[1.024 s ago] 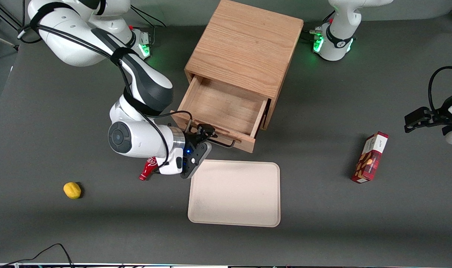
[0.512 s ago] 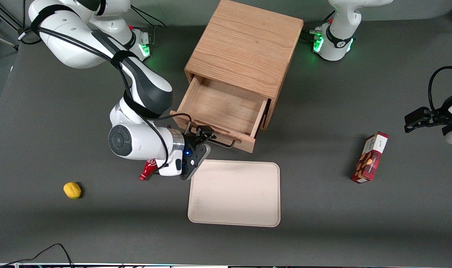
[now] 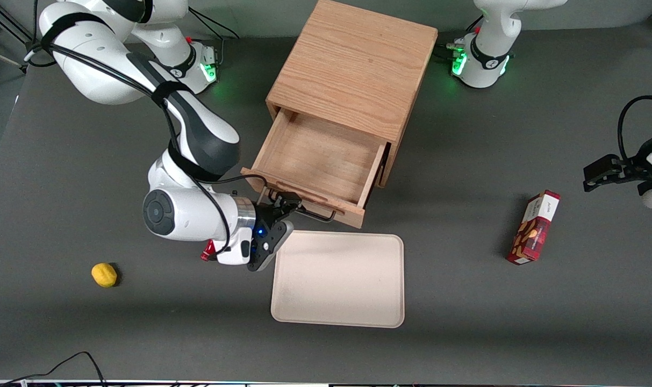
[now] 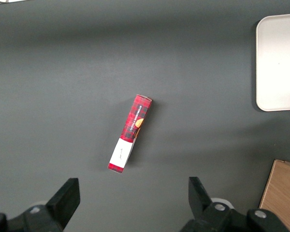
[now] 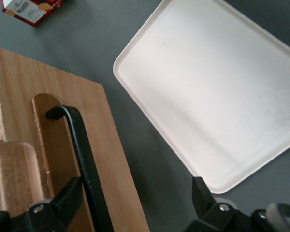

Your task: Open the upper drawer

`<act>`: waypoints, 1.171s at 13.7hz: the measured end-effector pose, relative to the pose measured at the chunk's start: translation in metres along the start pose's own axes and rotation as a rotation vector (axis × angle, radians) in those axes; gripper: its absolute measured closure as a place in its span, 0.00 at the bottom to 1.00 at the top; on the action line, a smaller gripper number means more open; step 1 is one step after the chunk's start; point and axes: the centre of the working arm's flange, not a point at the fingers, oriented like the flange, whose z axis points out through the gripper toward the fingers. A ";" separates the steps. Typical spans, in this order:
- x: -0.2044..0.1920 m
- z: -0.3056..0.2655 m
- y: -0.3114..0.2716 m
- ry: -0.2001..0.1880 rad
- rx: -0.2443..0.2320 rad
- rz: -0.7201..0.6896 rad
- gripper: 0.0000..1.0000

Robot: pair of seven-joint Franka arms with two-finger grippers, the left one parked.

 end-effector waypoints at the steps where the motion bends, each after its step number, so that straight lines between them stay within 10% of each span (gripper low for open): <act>1: 0.001 -0.002 0.005 0.007 0.000 0.005 0.00; 9: 0.009 -0.063 0.016 0.039 -0.018 0.011 0.00; 16: -0.046 -0.242 -0.075 -0.010 -0.191 0.186 0.00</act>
